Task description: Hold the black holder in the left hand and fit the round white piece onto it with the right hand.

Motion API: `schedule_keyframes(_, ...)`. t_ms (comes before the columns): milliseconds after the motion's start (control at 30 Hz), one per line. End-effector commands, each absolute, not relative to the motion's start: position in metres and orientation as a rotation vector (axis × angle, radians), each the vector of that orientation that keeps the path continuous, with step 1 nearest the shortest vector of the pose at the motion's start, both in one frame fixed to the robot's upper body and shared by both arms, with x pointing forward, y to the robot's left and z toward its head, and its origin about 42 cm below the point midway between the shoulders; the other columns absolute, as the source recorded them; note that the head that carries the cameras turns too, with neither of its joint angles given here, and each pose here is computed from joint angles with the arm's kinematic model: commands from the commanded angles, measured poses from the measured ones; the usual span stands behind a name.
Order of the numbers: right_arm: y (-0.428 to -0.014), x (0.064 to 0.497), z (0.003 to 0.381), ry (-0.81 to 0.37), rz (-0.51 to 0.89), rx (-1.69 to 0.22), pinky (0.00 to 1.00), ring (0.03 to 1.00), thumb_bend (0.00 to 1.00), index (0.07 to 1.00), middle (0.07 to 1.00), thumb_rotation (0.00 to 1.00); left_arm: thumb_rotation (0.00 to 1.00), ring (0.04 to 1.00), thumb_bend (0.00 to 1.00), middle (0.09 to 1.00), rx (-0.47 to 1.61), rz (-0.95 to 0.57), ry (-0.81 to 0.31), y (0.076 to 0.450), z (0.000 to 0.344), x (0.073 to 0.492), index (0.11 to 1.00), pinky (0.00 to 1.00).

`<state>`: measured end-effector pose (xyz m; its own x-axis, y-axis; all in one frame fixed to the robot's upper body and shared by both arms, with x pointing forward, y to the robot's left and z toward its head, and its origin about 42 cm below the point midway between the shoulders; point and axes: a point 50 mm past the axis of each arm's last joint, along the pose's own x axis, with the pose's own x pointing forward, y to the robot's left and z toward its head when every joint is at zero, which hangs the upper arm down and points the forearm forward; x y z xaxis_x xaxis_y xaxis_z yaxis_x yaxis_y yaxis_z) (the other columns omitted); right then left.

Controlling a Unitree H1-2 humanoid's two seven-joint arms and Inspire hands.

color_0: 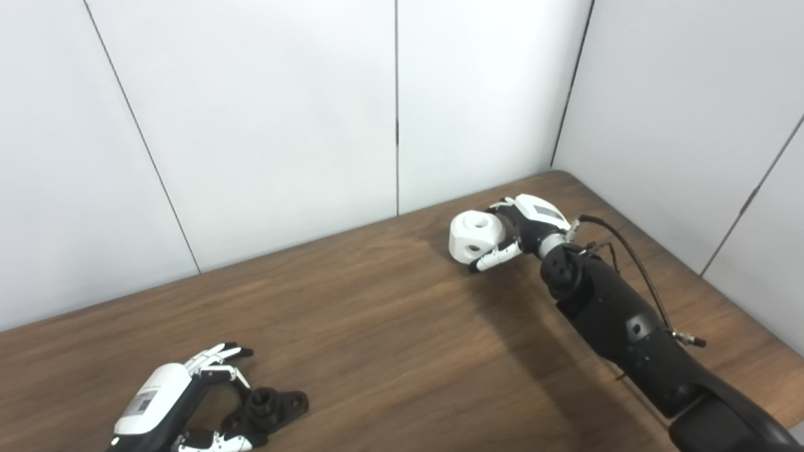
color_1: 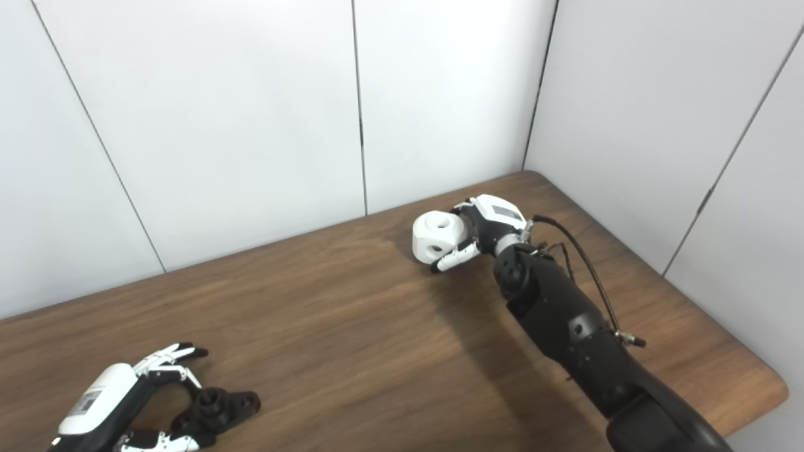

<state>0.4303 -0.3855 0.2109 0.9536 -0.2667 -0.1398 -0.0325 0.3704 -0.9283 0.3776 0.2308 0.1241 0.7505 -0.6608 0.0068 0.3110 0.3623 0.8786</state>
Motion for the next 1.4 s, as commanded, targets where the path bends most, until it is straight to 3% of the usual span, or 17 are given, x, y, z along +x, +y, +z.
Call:
schedule_keyframes(0, -0.362, 0.438, 0.207, 0.247, -0.036, -1.162, 0.84, 0.949, 0.94, 0.793, 0.966, 0.38, 0.05, 0.926, 0.52, 0.868, 1.112, -0.749, -0.226, 0.242, 0.091, 0.359, 0.485, 0.90)
schedule_keyframes(267, -0.353, 0.444, 0.206, 0.242, -0.024, -1.161, 0.87, 0.960, 0.93, 0.734, 0.953, 0.37, 0.05, 0.927, 0.52, 0.870, 1.106, -0.748, -0.227, 0.241, 0.092, 0.361, 0.485, 0.91)
schedule_keyframes(500, -0.343, 0.446, 0.199, 0.175, -0.073, -1.095, 0.87, 0.912, 0.86, 0.583, 0.874, 0.24, 0.05, 0.926, 0.52, 0.870, 1.114, -0.746, -0.228, 0.240, 0.092, 0.361, 0.485, 0.90)
schedule_keyframes(533, -0.342, 0.446, 0.198, 0.161, -0.086, -1.085, 0.87, 0.901, 0.66, 0.526, 0.858, 0.19, 0.05, 0.927, 0.52, 0.870, 1.114, -0.747, -0.230, 0.240, 0.092, 0.361, 0.485, 0.90)
schedule_keyframes(633, -0.336, 0.448, 0.192, 0.105, -0.147, -1.031, 0.81, 0.839, 0.54, 0.486, 0.796, 0.15, 0.05, 0.925, 0.52, 0.869, 1.117, -0.747, -0.229, 0.240, 0.091, 0.361, 0.485, 0.90)
schedule_keyframes(1033, -0.309, 0.442, 0.172, 0.020, -0.187, -0.914, 0.74, 0.801, 0.52, 0.481, 0.744, 0.14, 0.05, 0.937, 0.52, 0.874, 1.100, -0.752, -0.225, 0.237, 0.086, 0.359, 0.485, 0.91)
schedule_keyframes(1367, -0.283, 0.424, 0.199, -0.058, -0.063, -0.852, 0.72, 0.799, 0.52, 0.481, 0.752, 0.14, 0.05, 0.953, 0.52, 0.883, 1.103, -0.750, -0.229, 0.226, 0.083, 0.360, 0.485, 0.93)
